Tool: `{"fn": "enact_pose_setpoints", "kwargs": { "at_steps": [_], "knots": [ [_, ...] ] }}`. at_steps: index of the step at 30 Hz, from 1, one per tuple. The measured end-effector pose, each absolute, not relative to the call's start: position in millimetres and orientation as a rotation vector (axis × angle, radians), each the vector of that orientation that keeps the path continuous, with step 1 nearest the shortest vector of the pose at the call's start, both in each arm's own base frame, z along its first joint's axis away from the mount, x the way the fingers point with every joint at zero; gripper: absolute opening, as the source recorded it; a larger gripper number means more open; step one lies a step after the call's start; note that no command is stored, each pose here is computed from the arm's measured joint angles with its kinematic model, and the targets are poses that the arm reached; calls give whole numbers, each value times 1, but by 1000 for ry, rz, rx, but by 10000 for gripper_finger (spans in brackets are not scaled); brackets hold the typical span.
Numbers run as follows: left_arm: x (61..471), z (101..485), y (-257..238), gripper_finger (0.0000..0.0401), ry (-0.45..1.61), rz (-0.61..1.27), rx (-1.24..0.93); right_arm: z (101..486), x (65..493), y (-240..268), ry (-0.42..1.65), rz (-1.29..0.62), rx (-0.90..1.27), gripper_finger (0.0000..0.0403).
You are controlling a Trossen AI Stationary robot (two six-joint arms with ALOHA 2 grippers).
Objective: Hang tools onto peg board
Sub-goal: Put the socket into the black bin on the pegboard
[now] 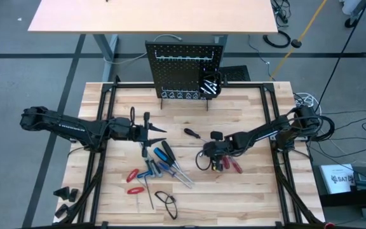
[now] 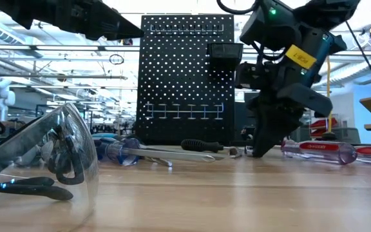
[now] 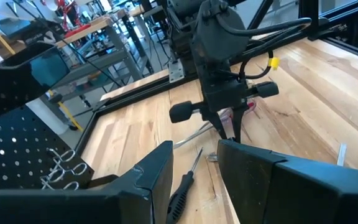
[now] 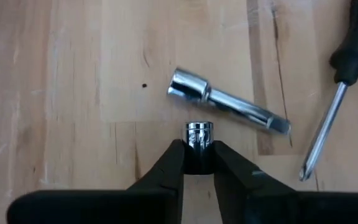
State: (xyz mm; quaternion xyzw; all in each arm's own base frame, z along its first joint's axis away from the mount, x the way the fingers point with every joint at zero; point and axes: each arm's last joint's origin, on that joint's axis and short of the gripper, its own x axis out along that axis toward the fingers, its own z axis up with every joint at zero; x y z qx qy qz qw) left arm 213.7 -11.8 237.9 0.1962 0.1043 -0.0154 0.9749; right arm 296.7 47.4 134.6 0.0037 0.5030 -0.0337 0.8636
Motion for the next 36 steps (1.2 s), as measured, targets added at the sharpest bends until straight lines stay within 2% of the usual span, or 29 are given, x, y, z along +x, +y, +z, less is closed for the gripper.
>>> {"fn": "enact_pose_setpoints", "kwargs": {
  "at_steps": [5, 9, 17, 23, 29, 36],
  "knots": [
    [214, 238, -12, 134, 212, -31, 392, 166, 304, 49, 1113, -76, 2, 49],
    [214, 238, -12, 134, 212, -31, 392, 213, 313, 49, 1035, -87, -52, 49],
    [214, 238, -12, 134, 213, -31, 389, 326, 309, 26, 788, -483, -216, 49],
    [214, 238, -12, 134, 212, -31, 386, 389, 304, -17, 629, -680, -127, 49],
    [214, 238, -12, 134, 213, -31, 385, 413, 294, -57, 620, -793, -79, 49],
    [214, 237, -12, 134, 217, -32, 386, 412, 288, -86, 656, -771, 9, 49]
  ]
}}
